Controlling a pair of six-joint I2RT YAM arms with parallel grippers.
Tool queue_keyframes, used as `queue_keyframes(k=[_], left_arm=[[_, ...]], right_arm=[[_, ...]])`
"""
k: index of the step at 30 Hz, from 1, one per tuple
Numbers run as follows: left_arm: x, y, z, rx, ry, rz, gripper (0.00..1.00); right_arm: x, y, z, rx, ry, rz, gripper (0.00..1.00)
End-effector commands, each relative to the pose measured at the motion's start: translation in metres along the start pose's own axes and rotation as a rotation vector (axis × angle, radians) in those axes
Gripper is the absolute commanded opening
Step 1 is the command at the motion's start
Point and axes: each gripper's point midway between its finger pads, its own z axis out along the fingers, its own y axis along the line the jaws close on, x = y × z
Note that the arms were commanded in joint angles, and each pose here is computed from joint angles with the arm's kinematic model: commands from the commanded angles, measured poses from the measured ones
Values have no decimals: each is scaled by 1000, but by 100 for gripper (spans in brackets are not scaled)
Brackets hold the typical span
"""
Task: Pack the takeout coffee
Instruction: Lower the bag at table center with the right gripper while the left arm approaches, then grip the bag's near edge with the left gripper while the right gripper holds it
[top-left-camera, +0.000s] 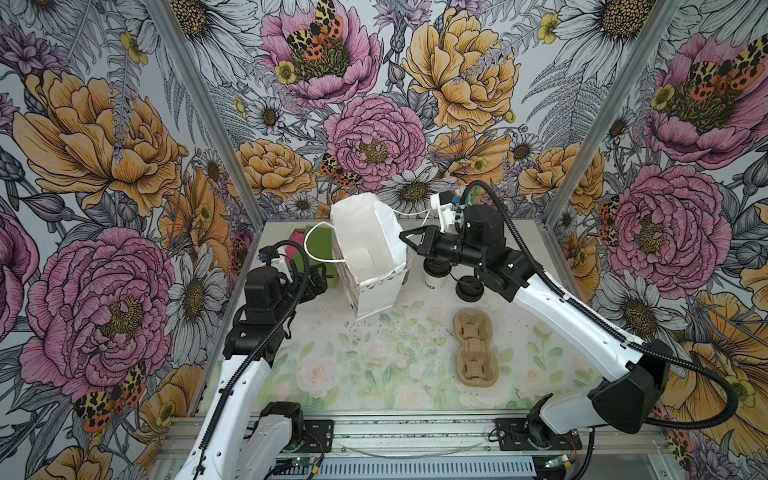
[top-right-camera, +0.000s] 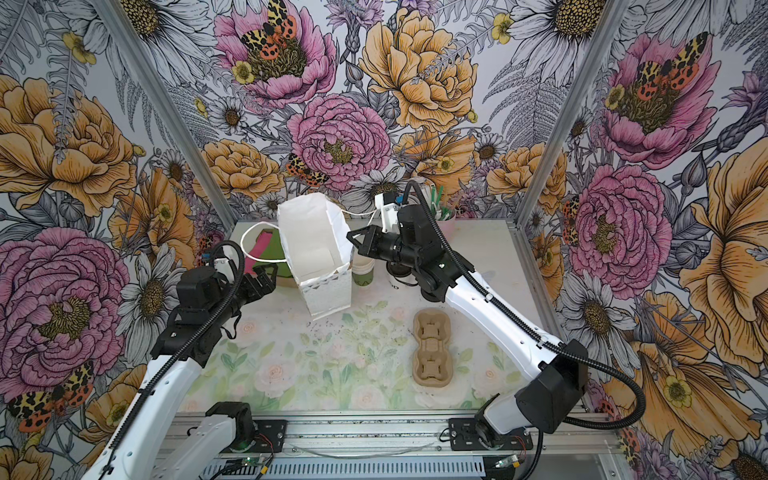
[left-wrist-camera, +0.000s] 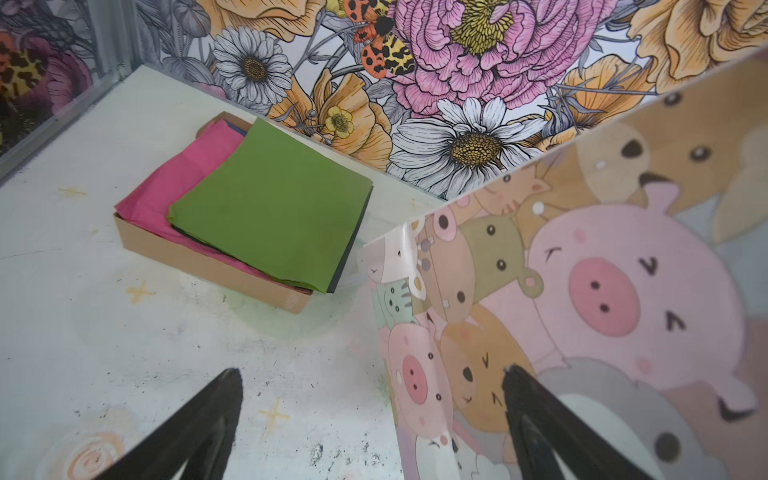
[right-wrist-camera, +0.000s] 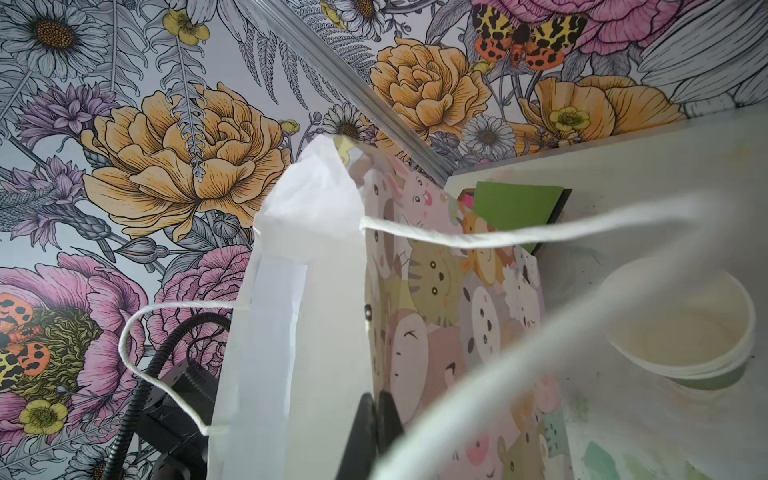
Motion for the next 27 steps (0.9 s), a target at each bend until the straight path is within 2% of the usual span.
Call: queue_keyframes(k=[1,9,15,21,27], left_arm=[[1,26,-5,-110,-17,-35,99],[-13,58,-18,-278,-84,-13,99],[-38,63,-29,-295,-135,-20,99],[-72,40,-44,-186,-176,-16,99],[-83,-25,-50,125,-100,30,98]], right_arm=[[1,7,7,-49,-16,26,0],[22,-14,13,-16,22,68,0],[41,-30,19,2,74,111,0],[56,-45,22,23,110,128,0],[73,-57,32,27,176,135,0]])
